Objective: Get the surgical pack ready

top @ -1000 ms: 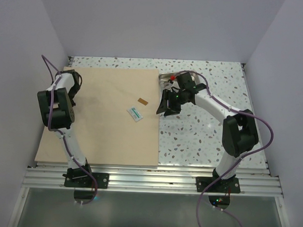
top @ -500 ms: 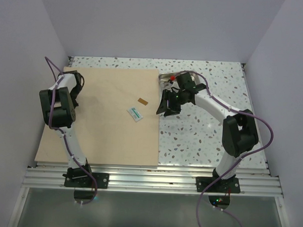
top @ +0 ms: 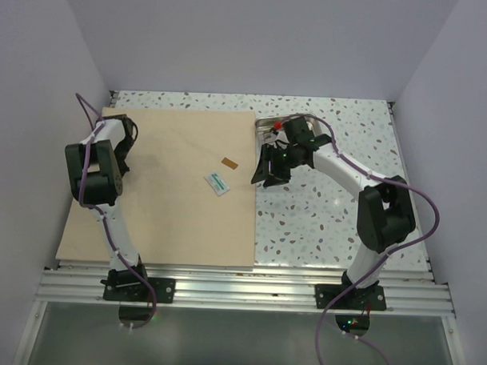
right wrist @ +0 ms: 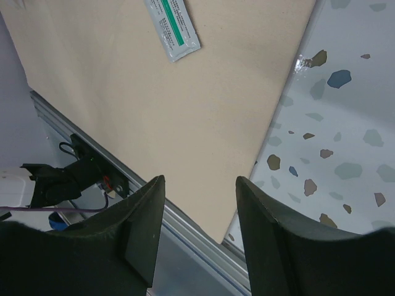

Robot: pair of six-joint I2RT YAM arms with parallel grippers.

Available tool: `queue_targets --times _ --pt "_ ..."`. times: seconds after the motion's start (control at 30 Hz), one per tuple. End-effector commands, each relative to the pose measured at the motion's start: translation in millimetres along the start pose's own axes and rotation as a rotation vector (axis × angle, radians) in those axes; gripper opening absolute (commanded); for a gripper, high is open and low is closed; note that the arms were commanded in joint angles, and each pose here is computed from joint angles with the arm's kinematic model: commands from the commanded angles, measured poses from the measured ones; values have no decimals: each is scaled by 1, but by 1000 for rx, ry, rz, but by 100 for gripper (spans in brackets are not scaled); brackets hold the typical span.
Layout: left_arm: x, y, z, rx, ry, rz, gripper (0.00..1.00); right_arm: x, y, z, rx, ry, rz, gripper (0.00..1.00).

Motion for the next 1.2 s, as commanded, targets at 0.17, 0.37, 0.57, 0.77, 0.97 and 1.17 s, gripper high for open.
queue_targets --times 0.17,0.37,0.57,0.77,0.97,1.17 --pt "-3 1 -8 -21 6 -7 0 2 0 1 18 -5 -17 54" --pt "-4 5 -11 -12 14 -7 0 2 -1 2 17 -6 -20 54" --pt "-2 4 -11 -19 6 -12 12 1 1 0 18 0 -17 54" --pt "1 -5 -3 -26 -21 -37 32 2 1 1 25 1 -21 54" --pt "1 -8 -3 -32 -24 -37 38 1 1 0 23 0 -19 54" --pt "5 -17 -4 -50 -38 -60 42 2 0 2 26 0 -24 54"
Point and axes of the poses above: each gripper's point midway between its finger pads, its own y axis out along the fingers, its own z axis along the line the jaws close on, x = y × z, the point moved 9 cm from there along -y, back along the fingers, and after that the axes turned 13 degrees about -y, right-handed, at the moved point
